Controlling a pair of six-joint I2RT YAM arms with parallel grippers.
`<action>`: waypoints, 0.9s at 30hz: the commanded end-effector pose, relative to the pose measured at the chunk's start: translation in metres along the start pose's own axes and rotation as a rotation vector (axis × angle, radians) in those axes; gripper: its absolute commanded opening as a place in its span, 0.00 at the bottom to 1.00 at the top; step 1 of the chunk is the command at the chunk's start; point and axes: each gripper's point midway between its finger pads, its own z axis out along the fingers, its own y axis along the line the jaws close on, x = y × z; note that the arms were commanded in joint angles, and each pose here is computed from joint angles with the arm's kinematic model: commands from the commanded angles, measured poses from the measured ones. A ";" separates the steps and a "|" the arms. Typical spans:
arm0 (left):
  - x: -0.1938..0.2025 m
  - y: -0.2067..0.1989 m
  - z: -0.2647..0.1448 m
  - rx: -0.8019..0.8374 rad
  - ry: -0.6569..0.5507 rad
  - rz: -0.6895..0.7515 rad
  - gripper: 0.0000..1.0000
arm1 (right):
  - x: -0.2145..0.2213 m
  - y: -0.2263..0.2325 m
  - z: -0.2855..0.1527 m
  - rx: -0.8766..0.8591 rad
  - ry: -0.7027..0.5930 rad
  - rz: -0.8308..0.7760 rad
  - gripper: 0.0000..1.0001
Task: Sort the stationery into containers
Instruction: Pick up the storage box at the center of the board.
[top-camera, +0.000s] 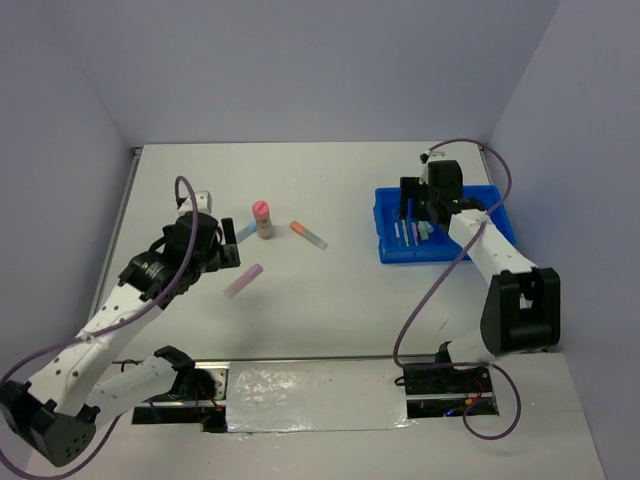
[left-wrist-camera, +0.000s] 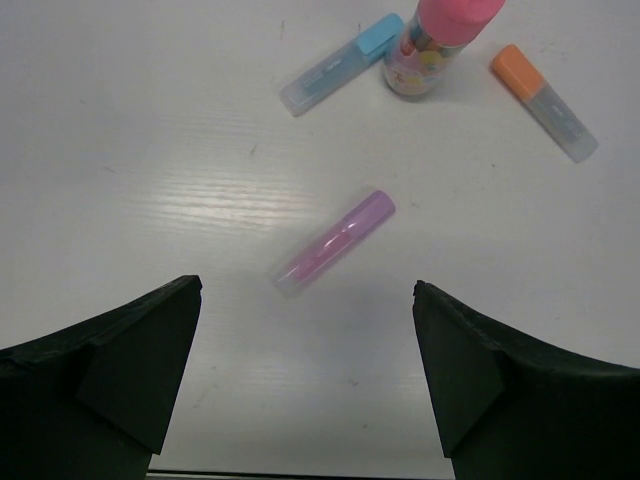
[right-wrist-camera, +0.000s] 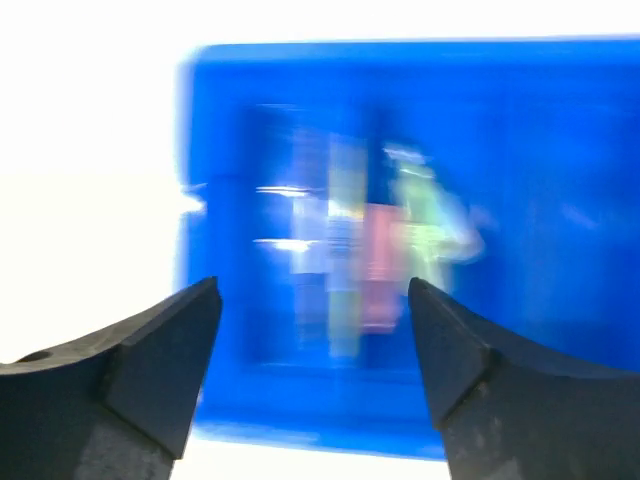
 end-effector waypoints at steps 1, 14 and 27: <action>-0.018 -0.041 0.018 0.092 -0.004 -0.178 0.99 | -0.036 0.082 -0.064 -0.363 -0.184 -0.021 0.85; -0.027 -0.100 0.153 0.062 -0.172 0.001 0.99 | 0.001 0.184 -0.211 -0.922 -0.455 -0.114 1.00; -0.036 -0.097 0.210 0.021 -0.209 0.008 0.89 | 0.006 0.186 -0.225 -0.961 -0.469 -0.161 1.00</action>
